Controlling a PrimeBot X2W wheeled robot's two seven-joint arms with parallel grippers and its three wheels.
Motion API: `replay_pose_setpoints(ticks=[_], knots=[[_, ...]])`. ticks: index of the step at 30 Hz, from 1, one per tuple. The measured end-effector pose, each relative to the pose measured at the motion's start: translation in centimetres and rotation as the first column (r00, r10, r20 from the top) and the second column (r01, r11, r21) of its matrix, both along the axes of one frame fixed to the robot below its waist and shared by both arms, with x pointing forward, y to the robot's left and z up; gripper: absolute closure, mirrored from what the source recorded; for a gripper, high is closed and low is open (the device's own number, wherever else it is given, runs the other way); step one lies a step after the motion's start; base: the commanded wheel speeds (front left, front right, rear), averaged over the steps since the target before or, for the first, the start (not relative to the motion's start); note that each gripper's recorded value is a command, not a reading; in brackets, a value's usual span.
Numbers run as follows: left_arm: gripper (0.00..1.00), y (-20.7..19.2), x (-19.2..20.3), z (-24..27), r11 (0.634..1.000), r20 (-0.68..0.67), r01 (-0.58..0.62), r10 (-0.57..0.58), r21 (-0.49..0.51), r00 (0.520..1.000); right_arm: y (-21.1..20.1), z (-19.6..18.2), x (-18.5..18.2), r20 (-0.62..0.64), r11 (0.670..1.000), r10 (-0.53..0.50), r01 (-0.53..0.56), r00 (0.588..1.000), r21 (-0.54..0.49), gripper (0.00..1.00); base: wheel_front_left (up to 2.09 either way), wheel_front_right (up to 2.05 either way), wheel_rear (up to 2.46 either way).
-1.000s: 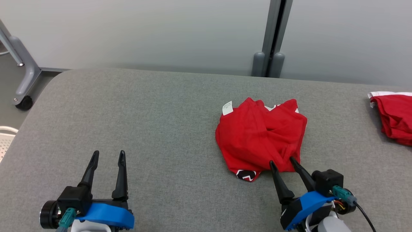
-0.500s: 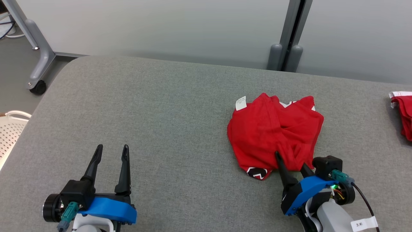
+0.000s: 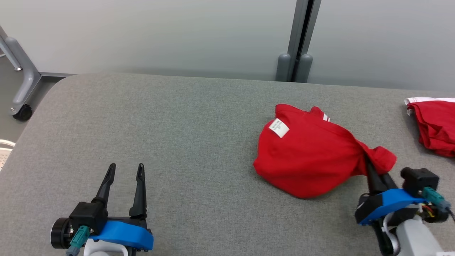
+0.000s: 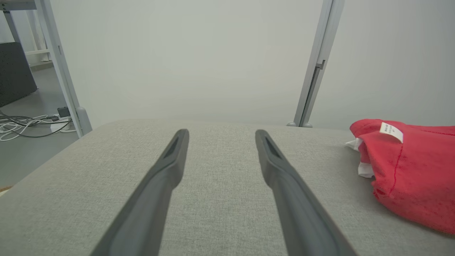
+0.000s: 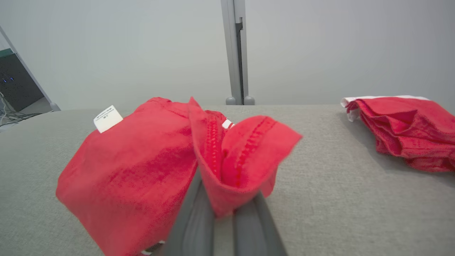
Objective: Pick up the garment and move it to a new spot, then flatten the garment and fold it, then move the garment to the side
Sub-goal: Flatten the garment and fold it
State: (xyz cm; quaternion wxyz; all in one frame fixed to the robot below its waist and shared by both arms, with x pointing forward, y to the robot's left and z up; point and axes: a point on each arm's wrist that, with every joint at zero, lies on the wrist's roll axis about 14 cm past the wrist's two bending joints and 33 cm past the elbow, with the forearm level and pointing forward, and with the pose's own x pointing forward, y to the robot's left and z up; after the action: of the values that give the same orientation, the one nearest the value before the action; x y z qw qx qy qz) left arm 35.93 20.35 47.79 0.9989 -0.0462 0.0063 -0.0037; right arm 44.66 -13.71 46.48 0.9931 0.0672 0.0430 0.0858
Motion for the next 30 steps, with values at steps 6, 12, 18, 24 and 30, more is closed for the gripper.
replay_pose_setpoints(ticks=[6, 12, 18, 24, 30], knots=[[0.00, -0.9, 0.2, 0.2, 1.000, 0.006, 0.024, -0.024, -0.008, 1.000, -5.3, 2.8, 0.1, 0.092, 0.993, -0.104, 0.109, 0.990, -0.050, 1.00, 0.00, 0.00, 0.00], [0.00, -1.0, -0.1, 0.2, 1.000, 0.008, 0.023, -0.023, -0.018, 1.000, -4.8, 5.5, 0.5, 0.174, 0.994, -0.078, 0.091, 0.982, -0.063, 1.00, 0.00, 0.00, 0.00], [0.00, -0.4, -0.6, 0.4, 1.000, 0.014, -0.002, 0.003, -0.025, 1.000, 2.5, 8.4, 1.5, 0.250, 0.993, 0.109, -0.092, 0.962, -0.078, 1.00, 0.00, 0.00, 0.00], [0.00, 1.1, -1.7, 0.8, 0.998, 0.026, -0.054, 0.055, -0.032, 0.998, 12.1, 9.6, 0.6, 0.266, 0.937, 0.349, -0.334, 0.899, -0.102, 1.00, 0.00, 0.00, 0.00], [0.00, 2.8, -2.9, 0.5, 0.993, 0.016, -0.115, 0.116, -0.040, 0.993, 20.2, 8.0, -1.9, 0.209, 0.834, 0.552, -0.541, 0.807, -0.109, 1.00, 0.00, 0.00, 0.00]])
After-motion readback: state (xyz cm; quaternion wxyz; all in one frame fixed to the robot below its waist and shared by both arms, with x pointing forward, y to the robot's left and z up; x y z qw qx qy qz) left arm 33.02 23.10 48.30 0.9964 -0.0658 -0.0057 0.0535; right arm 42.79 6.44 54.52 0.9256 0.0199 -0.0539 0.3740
